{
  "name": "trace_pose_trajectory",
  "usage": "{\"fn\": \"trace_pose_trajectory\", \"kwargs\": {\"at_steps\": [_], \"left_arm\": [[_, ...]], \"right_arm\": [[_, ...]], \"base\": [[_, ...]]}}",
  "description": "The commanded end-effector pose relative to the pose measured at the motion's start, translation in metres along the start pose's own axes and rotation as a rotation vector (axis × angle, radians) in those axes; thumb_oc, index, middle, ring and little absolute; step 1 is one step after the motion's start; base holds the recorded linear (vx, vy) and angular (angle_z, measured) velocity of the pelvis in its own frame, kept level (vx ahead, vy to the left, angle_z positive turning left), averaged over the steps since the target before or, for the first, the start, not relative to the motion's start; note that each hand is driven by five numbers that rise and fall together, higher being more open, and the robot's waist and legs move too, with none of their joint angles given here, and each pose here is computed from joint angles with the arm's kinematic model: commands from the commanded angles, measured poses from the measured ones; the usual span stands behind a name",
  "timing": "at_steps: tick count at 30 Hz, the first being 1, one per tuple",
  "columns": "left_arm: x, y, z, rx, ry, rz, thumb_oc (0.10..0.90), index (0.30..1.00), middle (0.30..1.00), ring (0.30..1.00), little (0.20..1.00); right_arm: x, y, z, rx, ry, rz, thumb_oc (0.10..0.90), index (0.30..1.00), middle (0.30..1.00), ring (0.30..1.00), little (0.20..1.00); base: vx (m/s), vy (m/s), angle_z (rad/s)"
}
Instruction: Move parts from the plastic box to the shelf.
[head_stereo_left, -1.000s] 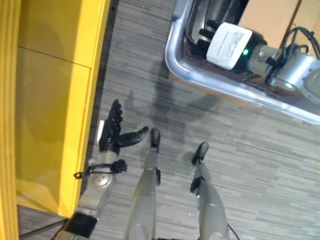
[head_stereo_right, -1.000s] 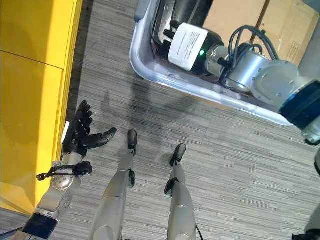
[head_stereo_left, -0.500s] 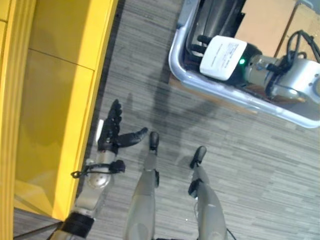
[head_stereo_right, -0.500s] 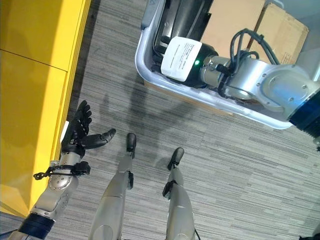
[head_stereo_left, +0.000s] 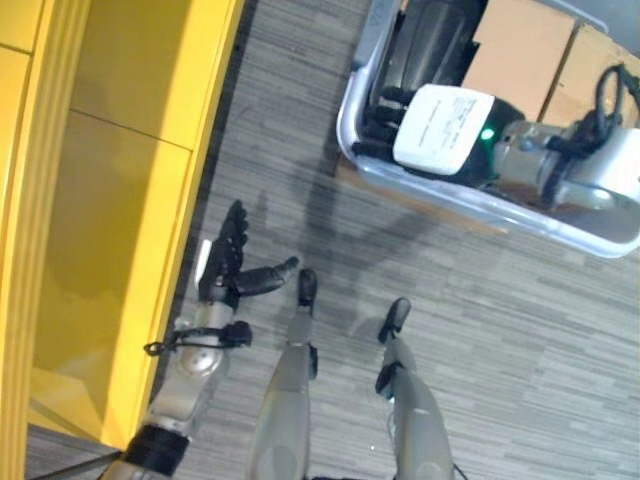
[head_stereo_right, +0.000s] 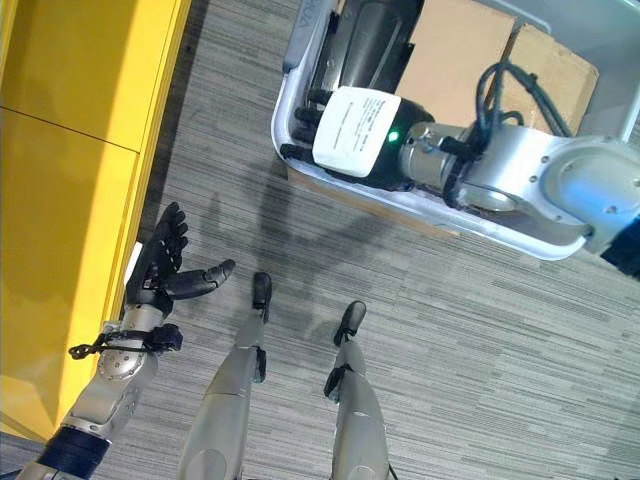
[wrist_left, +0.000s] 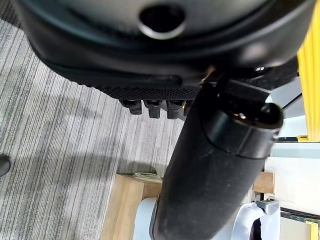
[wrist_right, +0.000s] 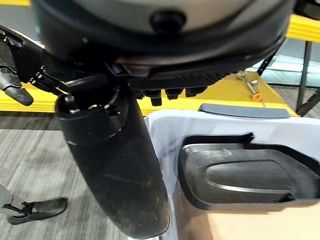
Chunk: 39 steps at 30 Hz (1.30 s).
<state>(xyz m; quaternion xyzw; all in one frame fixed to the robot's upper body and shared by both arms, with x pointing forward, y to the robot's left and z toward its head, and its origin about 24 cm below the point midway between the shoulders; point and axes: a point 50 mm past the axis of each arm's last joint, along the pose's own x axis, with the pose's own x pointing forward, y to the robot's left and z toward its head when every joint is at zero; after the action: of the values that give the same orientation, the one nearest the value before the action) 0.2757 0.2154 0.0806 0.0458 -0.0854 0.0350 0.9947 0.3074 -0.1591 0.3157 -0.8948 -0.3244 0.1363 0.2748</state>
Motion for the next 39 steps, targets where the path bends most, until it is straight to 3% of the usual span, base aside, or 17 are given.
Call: {"fn": "trace_pose_trajectory", "kwargs": {"at_steps": [1,19,39], "left_arm": [[-0.005,0.006,0.019,-0.009,-0.105,-0.011,0.900,1.000,1.000,1.000,1.000],[-0.008,0.008,0.017,0.001,-0.098,-0.021,0.900,1.000,1.000,1.000,1.000],[-0.008,0.008,0.020,0.025,-0.118,-0.025,0.900,1.000,1.000,1.000,1.000]], "right_arm": [[-0.018,-0.028,-0.030,-0.024,0.124,-0.134,0.900,1.000,1.000,1.000,1.000],[-0.030,0.015,-0.077,-0.095,0.379,-0.005,0.900,1.000,1.000,1.000,1.000],[-0.033,0.017,-0.099,-0.129,0.487,-0.004,0.900,1.000,1.000,1.000,1.000]], "base": [[0.00,0.000,0.00],[0.00,-0.002,-0.01],[0.01,0.001,0.02]]}}
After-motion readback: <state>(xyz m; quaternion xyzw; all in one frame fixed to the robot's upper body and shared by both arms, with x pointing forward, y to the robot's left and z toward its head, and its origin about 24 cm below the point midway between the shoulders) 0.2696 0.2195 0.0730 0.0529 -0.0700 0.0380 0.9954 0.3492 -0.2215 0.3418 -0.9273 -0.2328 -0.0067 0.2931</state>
